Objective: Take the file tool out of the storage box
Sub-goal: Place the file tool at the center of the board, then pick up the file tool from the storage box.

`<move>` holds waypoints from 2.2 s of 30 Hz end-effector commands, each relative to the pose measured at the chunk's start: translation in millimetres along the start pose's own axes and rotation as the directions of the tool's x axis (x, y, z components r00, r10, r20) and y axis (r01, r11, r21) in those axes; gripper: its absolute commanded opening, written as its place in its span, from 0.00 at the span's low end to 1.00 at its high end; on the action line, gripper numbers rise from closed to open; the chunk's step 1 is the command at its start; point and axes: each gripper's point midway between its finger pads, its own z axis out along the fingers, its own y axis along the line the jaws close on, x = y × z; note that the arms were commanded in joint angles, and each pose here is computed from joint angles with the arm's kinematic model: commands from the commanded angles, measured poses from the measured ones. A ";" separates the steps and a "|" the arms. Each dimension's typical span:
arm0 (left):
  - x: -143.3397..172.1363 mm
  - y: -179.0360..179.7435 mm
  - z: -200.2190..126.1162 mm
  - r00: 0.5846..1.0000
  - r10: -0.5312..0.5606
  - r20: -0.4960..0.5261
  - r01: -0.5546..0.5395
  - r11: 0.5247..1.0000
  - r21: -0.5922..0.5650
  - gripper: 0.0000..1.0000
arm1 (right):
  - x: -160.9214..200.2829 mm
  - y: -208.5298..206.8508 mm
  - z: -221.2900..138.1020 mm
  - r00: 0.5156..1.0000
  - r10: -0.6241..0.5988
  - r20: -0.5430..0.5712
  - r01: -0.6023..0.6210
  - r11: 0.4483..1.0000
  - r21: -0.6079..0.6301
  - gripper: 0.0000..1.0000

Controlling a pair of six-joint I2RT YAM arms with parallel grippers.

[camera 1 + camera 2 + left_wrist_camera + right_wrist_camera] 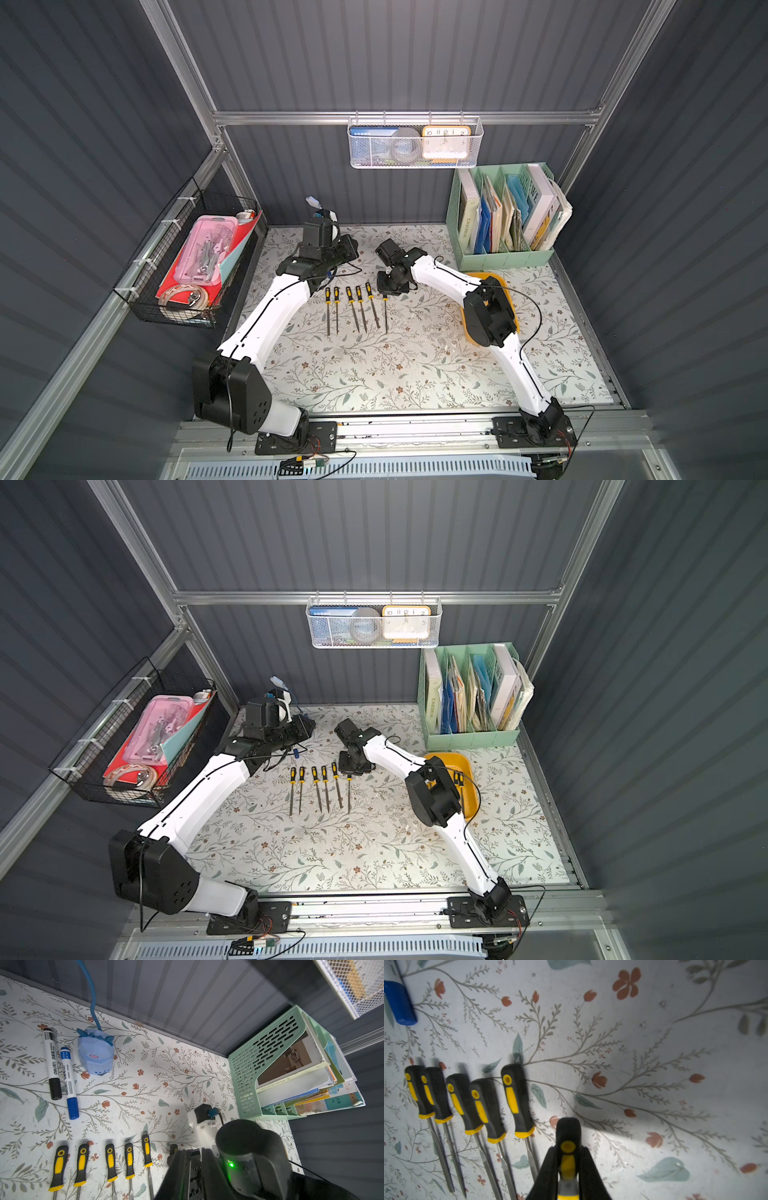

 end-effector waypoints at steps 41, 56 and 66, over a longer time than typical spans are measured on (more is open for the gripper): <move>-5.4 -73.2 46.3 0.996 0.084 0.009 -0.085 0.980 0.177 0.23 | 35.8 -292.8 -172.5 0.962 0.262 0.083 -0.272 0.872 0.407 0.45; 0.2 -64.8 47.9 0.996 0.093 -0.014 -0.091 0.986 0.139 0.26 | 35.6 -330.5 -129.1 0.950 0.312 -0.002 -0.279 0.852 0.443 0.45; 1.0 -60.5 47.7 0.996 0.090 -0.019 -0.087 0.990 0.115 0.26 | 36.5 -334.1 -109.2 0.955 0.291 -0.056 -0.240 0.872 0.427 0.40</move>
